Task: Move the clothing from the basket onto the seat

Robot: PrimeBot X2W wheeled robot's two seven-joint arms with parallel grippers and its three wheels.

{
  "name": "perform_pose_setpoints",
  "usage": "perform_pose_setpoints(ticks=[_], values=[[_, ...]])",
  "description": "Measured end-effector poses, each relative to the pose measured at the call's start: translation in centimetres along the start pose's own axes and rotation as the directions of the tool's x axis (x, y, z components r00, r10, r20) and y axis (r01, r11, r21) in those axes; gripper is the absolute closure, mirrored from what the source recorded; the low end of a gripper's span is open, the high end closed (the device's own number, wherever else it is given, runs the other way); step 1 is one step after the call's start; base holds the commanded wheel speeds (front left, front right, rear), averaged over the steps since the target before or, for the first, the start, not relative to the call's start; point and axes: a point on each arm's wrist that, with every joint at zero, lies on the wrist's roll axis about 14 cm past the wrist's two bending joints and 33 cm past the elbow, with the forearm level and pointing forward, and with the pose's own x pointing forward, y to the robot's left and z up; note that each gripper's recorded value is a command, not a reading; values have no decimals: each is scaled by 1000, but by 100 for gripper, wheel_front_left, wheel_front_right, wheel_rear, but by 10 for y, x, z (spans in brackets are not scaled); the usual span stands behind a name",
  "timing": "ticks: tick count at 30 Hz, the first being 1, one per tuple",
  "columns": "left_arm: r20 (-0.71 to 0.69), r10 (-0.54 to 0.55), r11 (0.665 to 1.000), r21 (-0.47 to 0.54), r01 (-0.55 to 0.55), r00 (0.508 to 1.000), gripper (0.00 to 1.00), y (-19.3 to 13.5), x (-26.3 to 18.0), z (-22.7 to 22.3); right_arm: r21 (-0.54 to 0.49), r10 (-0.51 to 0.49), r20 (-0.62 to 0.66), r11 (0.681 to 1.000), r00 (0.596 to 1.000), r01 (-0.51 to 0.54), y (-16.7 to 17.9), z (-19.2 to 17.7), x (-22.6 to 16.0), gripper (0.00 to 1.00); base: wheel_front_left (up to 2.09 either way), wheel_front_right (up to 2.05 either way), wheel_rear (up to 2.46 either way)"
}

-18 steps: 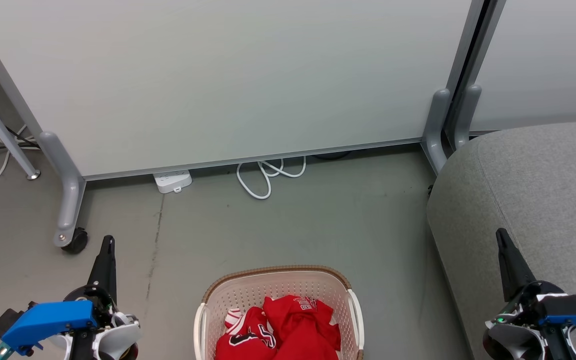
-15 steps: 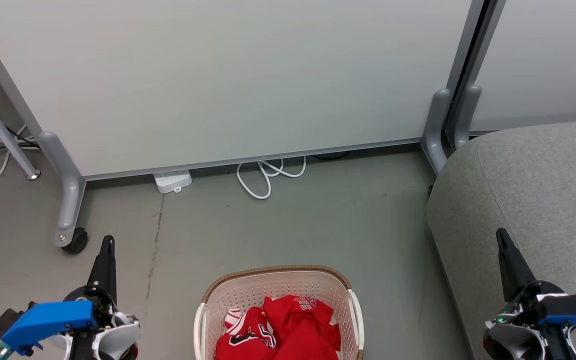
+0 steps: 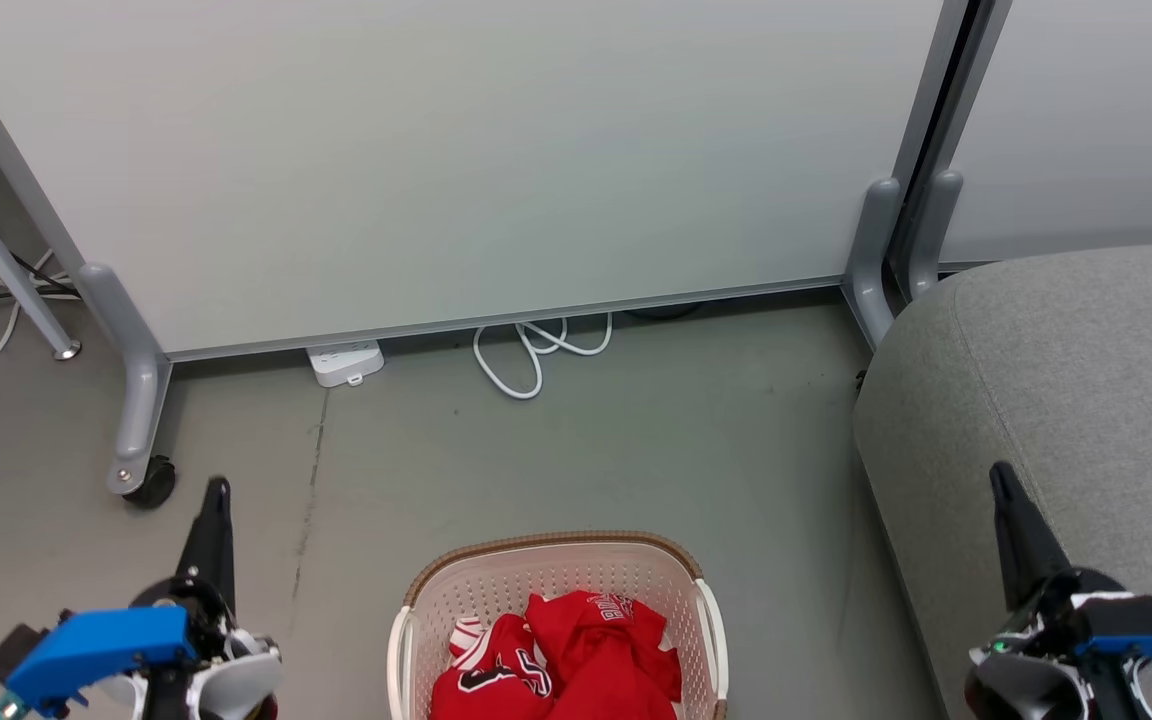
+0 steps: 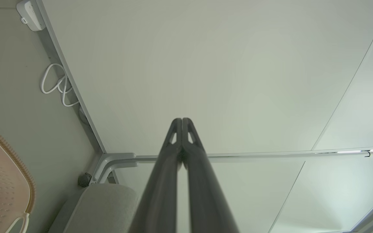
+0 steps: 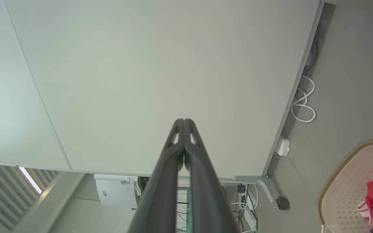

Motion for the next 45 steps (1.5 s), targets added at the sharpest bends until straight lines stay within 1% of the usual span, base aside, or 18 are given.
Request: perform_pose_setpoints(ticks=[5, 10, 13, 18, 24, 29, 32, 38, 45], values=[[7, 83, 996, -13, -83, 996, 0, 29, -14, -1, 10, -72, 4, 997, 997, 72, -24, -1, -10, 0, 0, 0, 0], [21, 85, 996, 17, -86, 996, 0, 29, -13, -1, -19, -77, 16, 997, 997, 78, -26, -1, -10, 0, 0, 0, 0], [29, 79, 995, 53, -81, 996, 0, 26, -12, 0, -49, -76, 21, 996, 997, 77, -25, -2, -10, 0, 0, 0, 0], [37, 64, 987, 146, -69, 997, 0, 21, -10, 1, -122, -69, 24, 990, 997, 72, -22, -3, -9, 0, 0, 0, 0], [44, 49, 965, 256, -59, 998, 0, 16, -7, 1, -241, -51, 18, 969, 999, 54, -16, -7, -6, 0, 0, 0, 0], [44, 37, 933, 357, -50, 998, 0, 11, -6, -1, -334, -40, 10, 942, 999, 41, -13, -11, -5, 0, 0, 0, 0], [43, 37, 907, 418, -52, 998, 0, 10, -5, -2, -390, -33, 3, 920, 999, 32, -11, -14, -4, 0, 0, 0, 0], [32, 41, 846, 531, -52, 999, 0, 10, -4, -8, -492, -21, -12, 871, 1000, 13, -8, -19, -3, 0, 0, 0, 0], [17, 36, 761, 647, -39, 999, 0, 9, -3, -16, -598, -10, -25, 801, 1000, -8, -6, -24, -3, 0, 0, 0, 0]])
